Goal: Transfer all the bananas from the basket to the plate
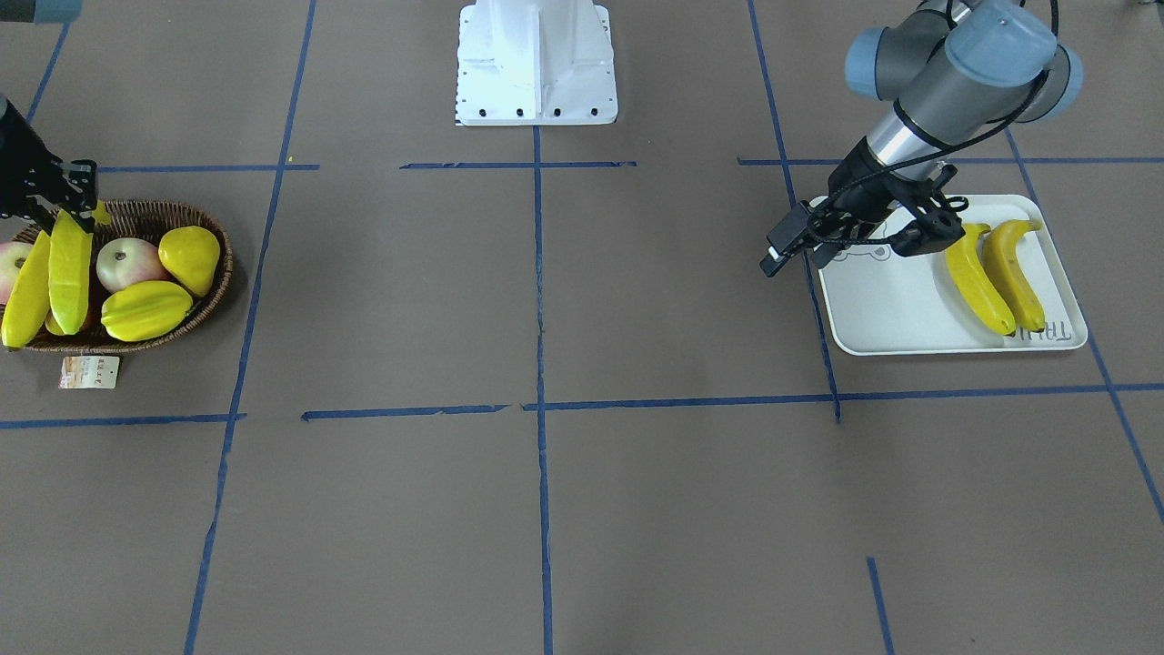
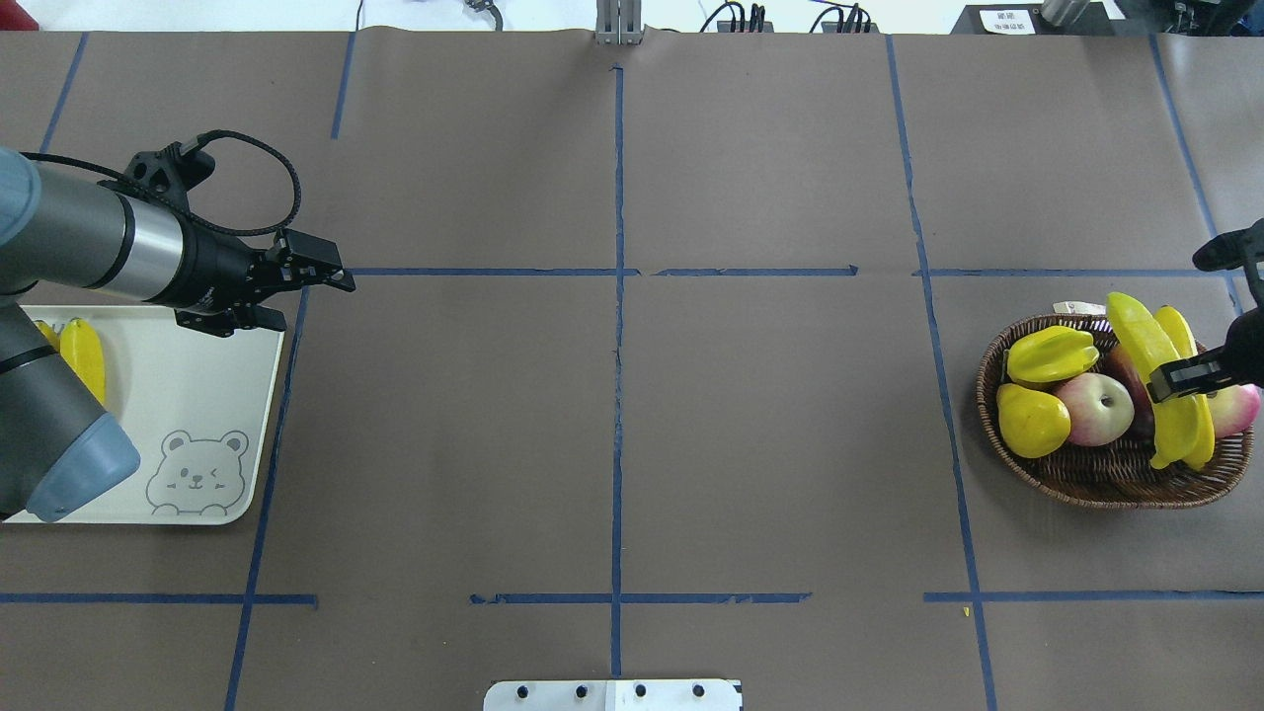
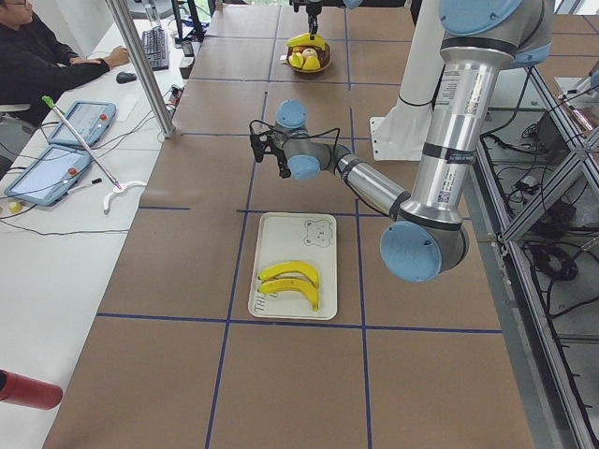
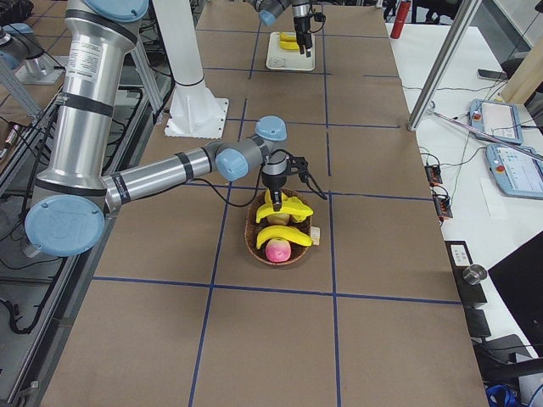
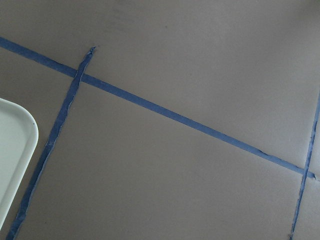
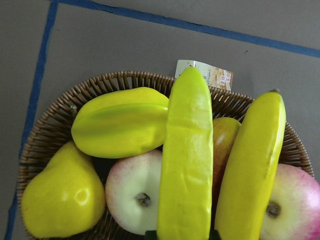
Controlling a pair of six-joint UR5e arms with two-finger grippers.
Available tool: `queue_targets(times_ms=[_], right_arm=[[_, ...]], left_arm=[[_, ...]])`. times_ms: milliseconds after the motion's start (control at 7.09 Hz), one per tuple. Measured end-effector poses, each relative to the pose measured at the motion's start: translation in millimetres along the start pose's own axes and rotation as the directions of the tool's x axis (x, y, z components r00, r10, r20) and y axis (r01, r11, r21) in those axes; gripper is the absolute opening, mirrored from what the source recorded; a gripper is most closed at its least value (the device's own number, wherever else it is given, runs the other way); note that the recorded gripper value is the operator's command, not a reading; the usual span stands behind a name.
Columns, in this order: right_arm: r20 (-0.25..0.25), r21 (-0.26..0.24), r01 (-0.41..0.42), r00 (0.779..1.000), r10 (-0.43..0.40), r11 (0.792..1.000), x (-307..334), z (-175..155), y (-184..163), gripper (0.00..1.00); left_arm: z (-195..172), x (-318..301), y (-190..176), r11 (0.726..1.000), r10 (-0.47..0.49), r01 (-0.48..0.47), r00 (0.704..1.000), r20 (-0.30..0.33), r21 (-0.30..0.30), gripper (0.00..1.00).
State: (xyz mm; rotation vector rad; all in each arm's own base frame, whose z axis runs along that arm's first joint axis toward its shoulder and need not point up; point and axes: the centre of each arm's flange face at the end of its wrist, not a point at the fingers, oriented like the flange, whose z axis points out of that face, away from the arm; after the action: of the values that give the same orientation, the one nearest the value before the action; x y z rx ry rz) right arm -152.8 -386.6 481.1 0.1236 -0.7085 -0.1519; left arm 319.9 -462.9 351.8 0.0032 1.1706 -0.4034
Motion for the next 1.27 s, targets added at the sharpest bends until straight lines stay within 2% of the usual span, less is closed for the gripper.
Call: queue_targets(times_ms=[141,282,423,705,987,1269], right_arm=[[0.075,0.001,0.0,0.997,0.0,1.0,0.8,-25.2,-4.1,0.0],[0.171,0.005,0.008,0.985,-0.009,1.0,-10.1,-46.2,-13.9,0.0],[0.261,0.016,0.007,0.965,-0.011,1.0,-32.9,-66.6,-31.4,0.0],[0.382,0.014,-0.049,0.923,0.04,0.999,-94.9,-97.5,-59.5,0.0],[0.478,0.0,-0.121,0.872,0.106,0.993,-176.1,-103.7,-62.9,0.0],[0.577,0.056,-0.211,0.804,0.141,0.976,-283.1,-87.8,-45.6,0.0]], left_arm=[[-0.1,0.6,0.0,1.0,0.0,0.0,1.0,-0.001,0.001,0.99],[0.0,2.3,0.4,1.0,0.003,-0.003,1.0,-0.003,0.002,0.99],[-1.7,9.4,1.7,1.0,0.011,-0.011,1.0,-0.017,0.002,0.99],[-7.3,50.7,13.3,1.0,-0.003,0.002,0.996,-0.086,-0.014,0.99],[-4.1,109.4,48.0,0.997,-0.055,0.042,0.978,-0.201,-0.071,0.99],[-0.8,142.9,93.2,0.99,-0.132,0.1,0.919,-0.372,-0.104,0.99]])
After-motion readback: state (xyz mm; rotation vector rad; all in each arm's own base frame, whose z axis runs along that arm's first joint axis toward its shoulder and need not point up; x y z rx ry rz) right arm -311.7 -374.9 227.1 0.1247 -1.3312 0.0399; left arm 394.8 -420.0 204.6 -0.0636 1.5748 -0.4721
